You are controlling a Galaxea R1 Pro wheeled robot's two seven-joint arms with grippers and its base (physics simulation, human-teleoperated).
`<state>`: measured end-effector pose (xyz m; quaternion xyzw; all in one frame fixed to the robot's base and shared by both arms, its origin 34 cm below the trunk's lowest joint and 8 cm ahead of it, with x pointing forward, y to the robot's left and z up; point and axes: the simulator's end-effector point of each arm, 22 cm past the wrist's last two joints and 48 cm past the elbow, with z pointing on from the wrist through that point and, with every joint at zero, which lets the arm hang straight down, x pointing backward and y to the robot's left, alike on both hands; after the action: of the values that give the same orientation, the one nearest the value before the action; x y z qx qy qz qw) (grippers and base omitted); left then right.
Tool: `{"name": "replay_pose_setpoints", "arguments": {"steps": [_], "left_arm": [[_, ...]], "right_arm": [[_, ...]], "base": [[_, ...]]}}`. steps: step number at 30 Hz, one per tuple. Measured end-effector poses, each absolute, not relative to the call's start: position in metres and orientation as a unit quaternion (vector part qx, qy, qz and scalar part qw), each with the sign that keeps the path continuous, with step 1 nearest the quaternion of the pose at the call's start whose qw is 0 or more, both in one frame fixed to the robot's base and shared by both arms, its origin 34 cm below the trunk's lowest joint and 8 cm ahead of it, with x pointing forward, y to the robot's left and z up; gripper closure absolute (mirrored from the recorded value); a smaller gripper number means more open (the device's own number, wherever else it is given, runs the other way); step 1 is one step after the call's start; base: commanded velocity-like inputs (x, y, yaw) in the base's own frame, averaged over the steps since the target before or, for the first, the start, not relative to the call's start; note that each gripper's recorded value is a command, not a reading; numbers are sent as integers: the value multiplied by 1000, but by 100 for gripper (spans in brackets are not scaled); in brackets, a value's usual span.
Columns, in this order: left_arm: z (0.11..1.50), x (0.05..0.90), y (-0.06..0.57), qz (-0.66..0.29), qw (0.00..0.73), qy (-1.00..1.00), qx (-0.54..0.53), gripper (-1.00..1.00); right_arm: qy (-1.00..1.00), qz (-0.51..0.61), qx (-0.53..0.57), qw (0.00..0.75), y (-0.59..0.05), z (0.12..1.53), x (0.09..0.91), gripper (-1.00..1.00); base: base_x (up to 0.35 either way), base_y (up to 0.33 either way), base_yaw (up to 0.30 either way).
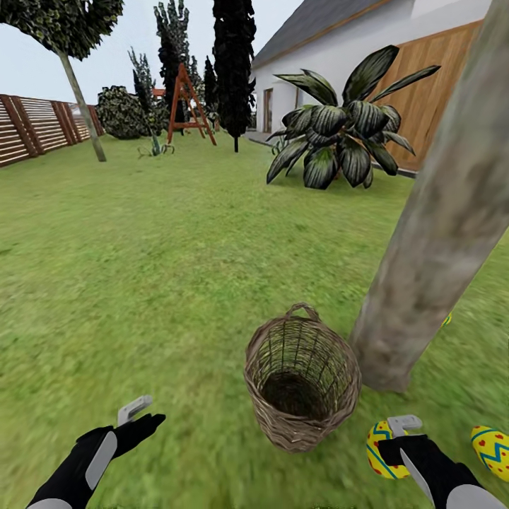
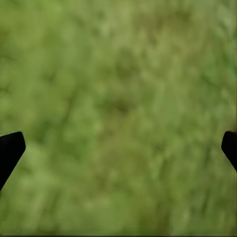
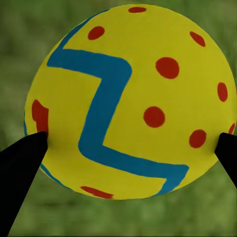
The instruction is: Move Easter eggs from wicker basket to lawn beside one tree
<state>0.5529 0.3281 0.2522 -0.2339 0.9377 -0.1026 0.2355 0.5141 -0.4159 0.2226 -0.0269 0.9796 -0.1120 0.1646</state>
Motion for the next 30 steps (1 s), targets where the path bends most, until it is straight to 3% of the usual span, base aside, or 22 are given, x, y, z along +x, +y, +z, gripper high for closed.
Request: {"name": "replay_pose_setpoints", "arguments": {"steps": [30], "left_arm": [[192, 517, 327, -88, 175, 951, -240, -100]], "right_arm": [[988, -110, -34, 105, -415, 169, 477, 100]], "base": [[0, 0, 0]]}}
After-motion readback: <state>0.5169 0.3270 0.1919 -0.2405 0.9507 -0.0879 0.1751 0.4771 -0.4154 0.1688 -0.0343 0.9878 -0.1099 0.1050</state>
